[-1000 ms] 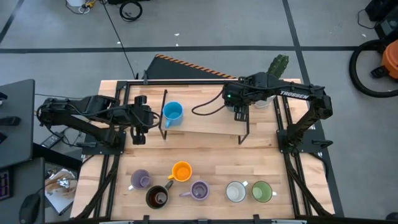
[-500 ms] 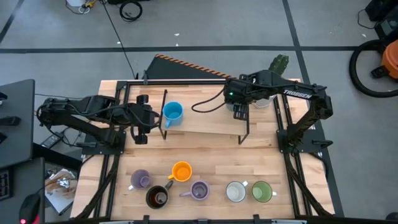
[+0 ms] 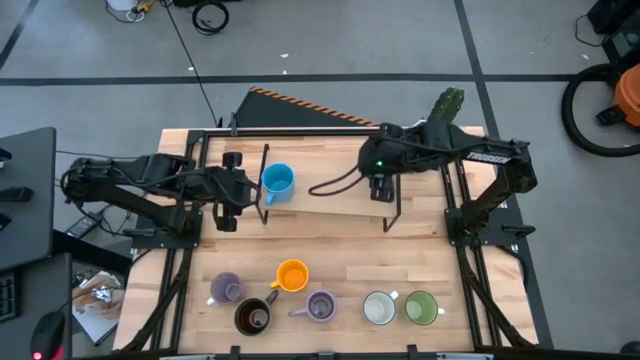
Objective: Place coffee mugs
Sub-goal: Adjust the light blue mug on the shelf
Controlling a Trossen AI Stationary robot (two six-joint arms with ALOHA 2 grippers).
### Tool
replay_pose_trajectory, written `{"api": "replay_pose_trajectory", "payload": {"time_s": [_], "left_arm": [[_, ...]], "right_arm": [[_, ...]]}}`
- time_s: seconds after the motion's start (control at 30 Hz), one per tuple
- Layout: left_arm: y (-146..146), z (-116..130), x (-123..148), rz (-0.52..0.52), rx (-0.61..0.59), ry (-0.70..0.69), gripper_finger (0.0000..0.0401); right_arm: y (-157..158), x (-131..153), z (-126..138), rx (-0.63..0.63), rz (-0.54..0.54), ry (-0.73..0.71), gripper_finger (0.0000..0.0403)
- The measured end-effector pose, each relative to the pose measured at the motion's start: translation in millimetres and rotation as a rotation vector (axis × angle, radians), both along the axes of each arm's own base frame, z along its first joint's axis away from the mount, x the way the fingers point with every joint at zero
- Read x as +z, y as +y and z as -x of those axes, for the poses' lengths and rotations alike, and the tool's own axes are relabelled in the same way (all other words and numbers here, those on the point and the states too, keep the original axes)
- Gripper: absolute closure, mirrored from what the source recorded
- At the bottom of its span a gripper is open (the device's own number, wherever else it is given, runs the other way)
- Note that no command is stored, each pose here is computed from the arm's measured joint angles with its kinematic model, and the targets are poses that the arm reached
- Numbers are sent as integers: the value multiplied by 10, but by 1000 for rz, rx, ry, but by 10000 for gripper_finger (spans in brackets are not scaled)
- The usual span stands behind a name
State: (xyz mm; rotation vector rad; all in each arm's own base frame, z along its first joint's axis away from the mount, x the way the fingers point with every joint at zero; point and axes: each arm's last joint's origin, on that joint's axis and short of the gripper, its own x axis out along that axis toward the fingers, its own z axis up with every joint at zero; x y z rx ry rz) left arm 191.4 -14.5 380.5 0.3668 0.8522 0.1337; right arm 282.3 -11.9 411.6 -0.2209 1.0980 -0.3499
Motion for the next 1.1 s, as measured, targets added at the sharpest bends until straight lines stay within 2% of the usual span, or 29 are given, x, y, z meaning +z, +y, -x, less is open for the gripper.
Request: {"api": "replay_pose_trajectory", "payload": {"time_s": [0.1, 0.27, 0.5, 0.83, 0.93, 1.1], "left_arm": [[87, -17, -55, 9, 8, 14, 209], [238, -44, -138, -43, -7, 65, 209], [397, -173, -176, 34, -71, 63, 209], [467, -501, -392, -27, -171, 270, 210], [474, -550, -446, -50, -210, 309, 222], [476, -572, -470, -62, -236, 329, 267]], "right_arm": [[72, 26, -49, 34, 13, -52, 118], [162, 33, -65, 42, -2, -79, 121], [274, 31, -59, 48, -30, -92, 121], [327, 30, -62, 38, -47, -107, 121], [326, 30, -62, 36, -48, -108, 122], [326, 30, -63, 30, -51, -111, 122]]}}
